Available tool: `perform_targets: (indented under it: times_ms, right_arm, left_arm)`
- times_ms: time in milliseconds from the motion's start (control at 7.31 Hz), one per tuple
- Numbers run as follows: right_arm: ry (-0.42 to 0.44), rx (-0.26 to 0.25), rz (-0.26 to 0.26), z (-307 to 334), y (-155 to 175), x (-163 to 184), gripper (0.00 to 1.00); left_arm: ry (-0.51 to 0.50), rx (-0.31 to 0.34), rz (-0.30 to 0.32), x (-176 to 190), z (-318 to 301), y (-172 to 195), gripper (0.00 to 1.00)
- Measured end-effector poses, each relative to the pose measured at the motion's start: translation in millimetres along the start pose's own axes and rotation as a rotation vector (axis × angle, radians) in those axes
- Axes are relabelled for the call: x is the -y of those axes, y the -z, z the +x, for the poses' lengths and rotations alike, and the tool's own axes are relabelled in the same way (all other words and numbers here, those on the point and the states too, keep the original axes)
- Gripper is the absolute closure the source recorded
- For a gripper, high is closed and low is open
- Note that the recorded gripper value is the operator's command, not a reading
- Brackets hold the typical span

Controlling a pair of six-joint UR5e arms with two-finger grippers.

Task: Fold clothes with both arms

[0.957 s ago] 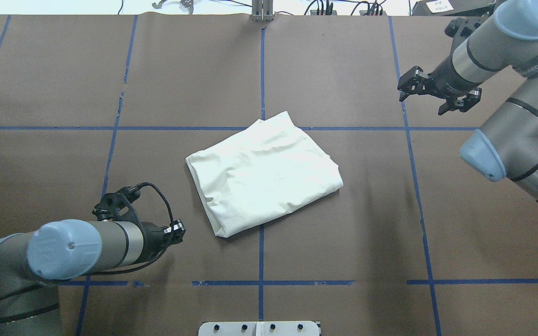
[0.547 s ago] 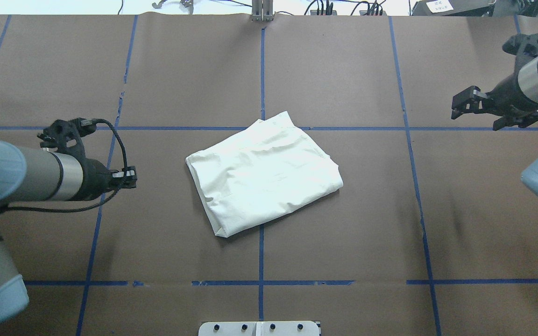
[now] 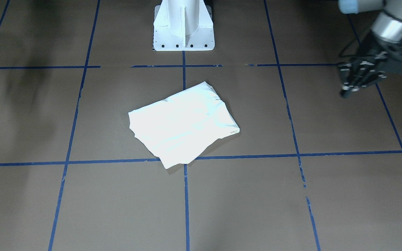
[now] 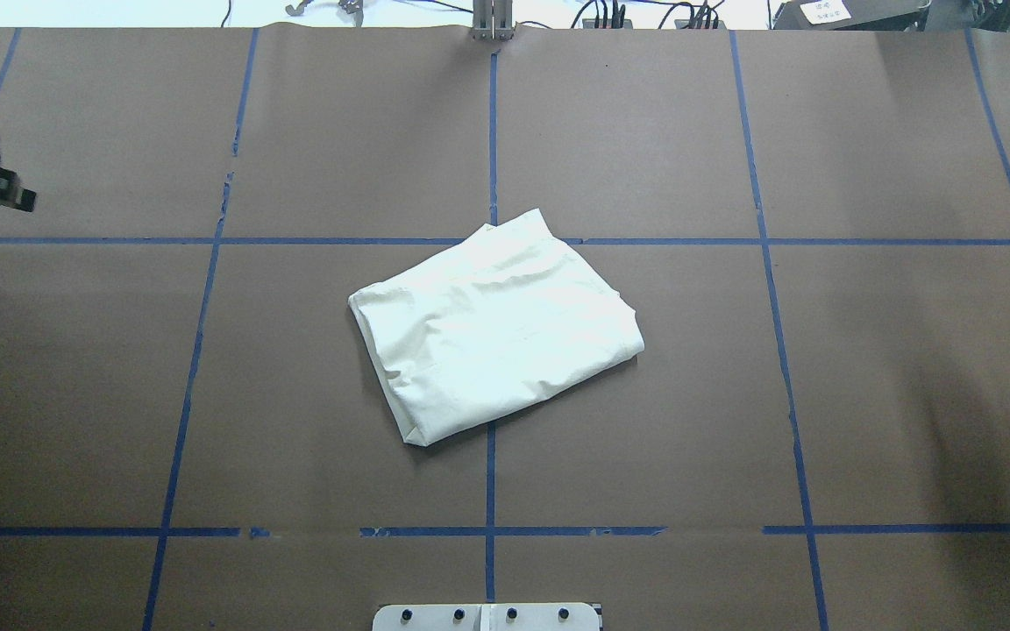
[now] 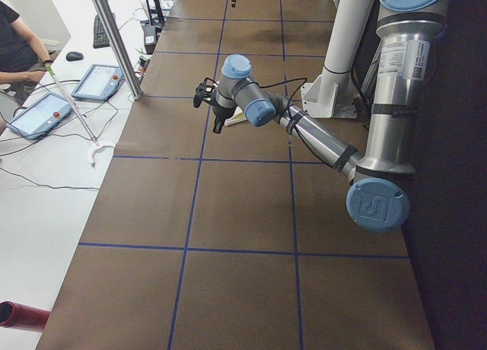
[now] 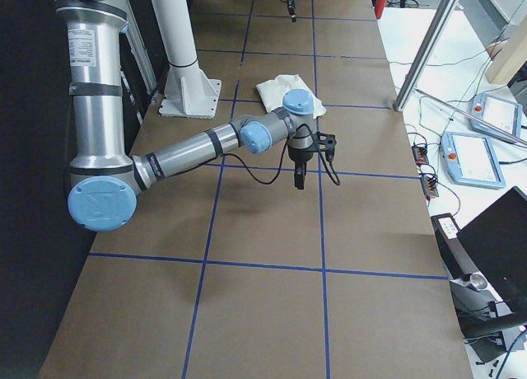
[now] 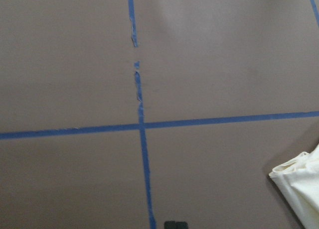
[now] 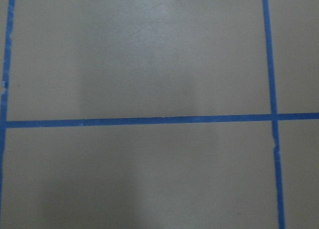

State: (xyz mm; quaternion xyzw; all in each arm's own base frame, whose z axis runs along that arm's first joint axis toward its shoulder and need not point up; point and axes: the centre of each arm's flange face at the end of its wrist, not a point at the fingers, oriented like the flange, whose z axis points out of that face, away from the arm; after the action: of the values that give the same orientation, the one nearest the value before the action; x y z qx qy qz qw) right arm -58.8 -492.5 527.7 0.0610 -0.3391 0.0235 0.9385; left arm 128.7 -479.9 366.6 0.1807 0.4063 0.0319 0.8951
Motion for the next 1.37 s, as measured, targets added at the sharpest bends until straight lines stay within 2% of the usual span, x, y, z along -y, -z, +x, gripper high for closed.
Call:
perform_targets:
  times_ms: [137,547,1094,1368]
  right_arm:
    - [0.04,-0.006,-0.008,35,-3,4,0.0]
    - [0.088,-0.004,-0.034,95,-14,5,0.0]
    - [0.06,0.048,-0.075,128,-29,-3,0.0]
    - [0.055,0.05,-0.078,132,-32,-4,0.0]
  left_arm:
    - [-0.027,0.017,-0.012,13,-36,19,0.0]
    - [-0.051,0.021,-0.055,24,-82,32,0.0]
    - [-0.09,0.061,-0.095,25,-120,34,0.0]
    - [-0.065,0.065,-0.128,14,-143,24,0.0]
